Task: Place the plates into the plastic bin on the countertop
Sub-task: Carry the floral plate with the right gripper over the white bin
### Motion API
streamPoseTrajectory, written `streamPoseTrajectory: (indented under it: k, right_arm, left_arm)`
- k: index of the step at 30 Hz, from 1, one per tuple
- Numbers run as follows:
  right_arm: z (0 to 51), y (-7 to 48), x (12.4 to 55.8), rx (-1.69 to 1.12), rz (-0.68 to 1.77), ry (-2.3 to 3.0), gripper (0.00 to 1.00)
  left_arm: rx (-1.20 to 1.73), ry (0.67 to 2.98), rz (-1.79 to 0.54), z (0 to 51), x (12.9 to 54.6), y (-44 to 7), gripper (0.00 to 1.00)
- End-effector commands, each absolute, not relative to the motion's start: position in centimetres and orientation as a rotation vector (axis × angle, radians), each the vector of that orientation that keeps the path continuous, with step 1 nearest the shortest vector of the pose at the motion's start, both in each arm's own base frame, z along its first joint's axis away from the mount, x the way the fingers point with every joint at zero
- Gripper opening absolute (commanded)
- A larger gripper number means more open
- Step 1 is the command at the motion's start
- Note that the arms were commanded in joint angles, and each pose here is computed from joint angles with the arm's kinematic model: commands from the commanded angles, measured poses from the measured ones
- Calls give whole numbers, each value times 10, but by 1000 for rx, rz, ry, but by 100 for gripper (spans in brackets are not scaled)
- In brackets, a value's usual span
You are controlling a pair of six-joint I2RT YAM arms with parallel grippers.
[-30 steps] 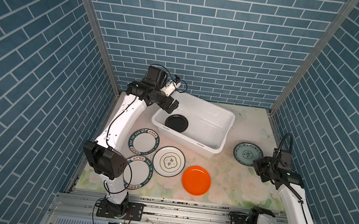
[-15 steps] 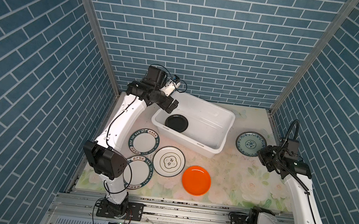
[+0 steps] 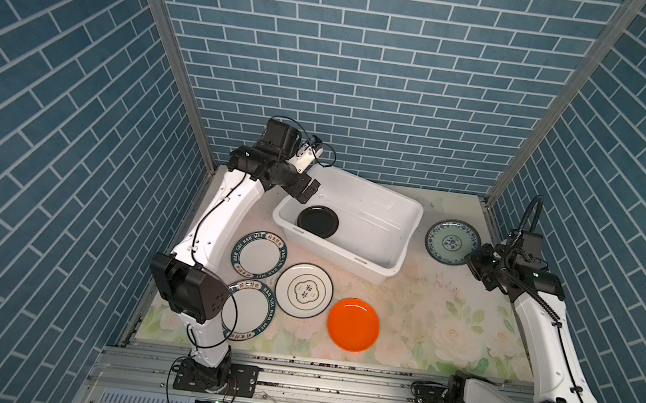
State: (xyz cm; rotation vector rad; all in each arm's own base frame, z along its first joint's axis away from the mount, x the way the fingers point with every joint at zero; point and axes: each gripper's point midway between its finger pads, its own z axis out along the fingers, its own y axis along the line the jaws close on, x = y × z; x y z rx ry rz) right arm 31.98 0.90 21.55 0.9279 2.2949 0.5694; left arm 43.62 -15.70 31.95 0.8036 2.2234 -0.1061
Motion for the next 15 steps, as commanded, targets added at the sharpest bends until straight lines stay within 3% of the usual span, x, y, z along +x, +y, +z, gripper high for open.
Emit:
streamPoseTrajectory:
  k: [1,15]
  right_arm:
    - [239,13,338,812,597,2261,0]
    - [266,43,388,630,637,2280,0]
  left_arm:
    - [794,2211,-96,325,432,-156,100]
    - [789,2207,-54,326,430,-150,100]
